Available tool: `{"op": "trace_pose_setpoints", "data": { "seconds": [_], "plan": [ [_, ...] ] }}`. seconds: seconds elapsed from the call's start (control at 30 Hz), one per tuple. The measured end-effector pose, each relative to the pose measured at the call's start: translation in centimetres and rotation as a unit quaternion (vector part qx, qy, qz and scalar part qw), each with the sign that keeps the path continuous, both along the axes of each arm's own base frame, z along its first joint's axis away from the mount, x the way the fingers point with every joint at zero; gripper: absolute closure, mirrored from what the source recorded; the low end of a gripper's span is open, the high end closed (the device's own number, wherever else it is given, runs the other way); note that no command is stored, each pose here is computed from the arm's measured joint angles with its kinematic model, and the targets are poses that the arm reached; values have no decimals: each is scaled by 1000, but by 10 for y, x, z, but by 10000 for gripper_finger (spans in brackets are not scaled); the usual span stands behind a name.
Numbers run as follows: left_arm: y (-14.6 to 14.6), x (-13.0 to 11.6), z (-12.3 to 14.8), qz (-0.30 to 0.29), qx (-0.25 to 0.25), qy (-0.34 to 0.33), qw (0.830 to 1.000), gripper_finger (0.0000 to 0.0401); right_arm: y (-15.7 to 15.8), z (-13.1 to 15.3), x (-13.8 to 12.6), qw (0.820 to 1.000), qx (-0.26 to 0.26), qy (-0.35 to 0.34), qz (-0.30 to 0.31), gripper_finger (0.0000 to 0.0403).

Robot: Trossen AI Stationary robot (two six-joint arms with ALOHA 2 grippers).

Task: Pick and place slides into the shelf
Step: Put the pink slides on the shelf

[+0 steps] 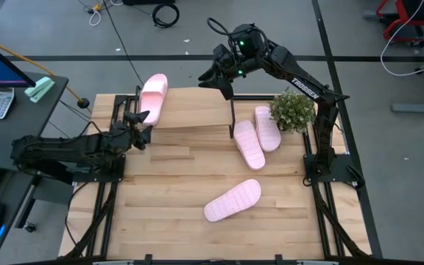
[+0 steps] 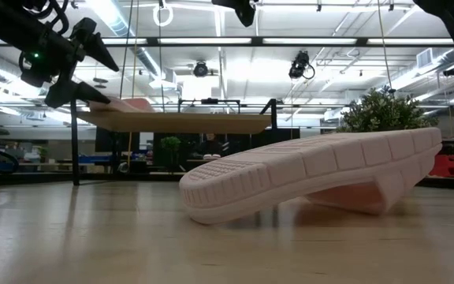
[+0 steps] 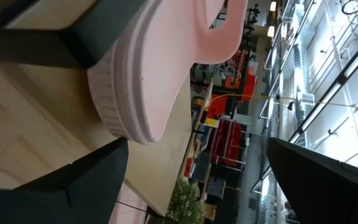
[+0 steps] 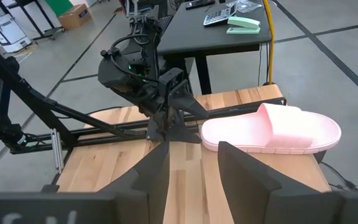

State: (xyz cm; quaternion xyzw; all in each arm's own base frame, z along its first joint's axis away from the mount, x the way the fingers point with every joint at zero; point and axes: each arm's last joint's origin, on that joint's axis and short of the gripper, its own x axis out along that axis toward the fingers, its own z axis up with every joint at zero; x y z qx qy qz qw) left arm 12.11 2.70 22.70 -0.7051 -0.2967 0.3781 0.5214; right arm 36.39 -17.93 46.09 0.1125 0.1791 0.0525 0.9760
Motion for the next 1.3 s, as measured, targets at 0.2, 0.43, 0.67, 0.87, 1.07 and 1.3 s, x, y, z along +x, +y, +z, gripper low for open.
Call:
{"op": "trace_pose_setpoints", "data": {
  "seconds": [0.2, 0.43, 0.67, 0.87, 1.07, 1.3],
  "plan": [
    [1, 0, 0, 3, 15, 19, 1000, 12, 0, 0, 0, 1000, 1, 0, 0, 261],
    [1, -1, 0, 12, 21, 24, 999, 12, 0, 0, 0, 1000, 1, 0, 0, 261],
    [1, -1, 0, 22, 26, 25, 999, 12, 0, 0, 0, 1000, 1, 0, 0, 261],
    [1, -1, 1, 18, 25, 21, 999, 12, 0, 0, 0, 1000, 1, 0, 0, 261],
    [-1, 1, 4, 5, 39, 23, 999, 12, 0, 0, 0, 1000, 2, 2, -1, 261],
    [-6, 5, 11, -57, 72, 36, 995, 12, 1, -8, -4, 999, 20, 40, -1, 261]
  ]
}}
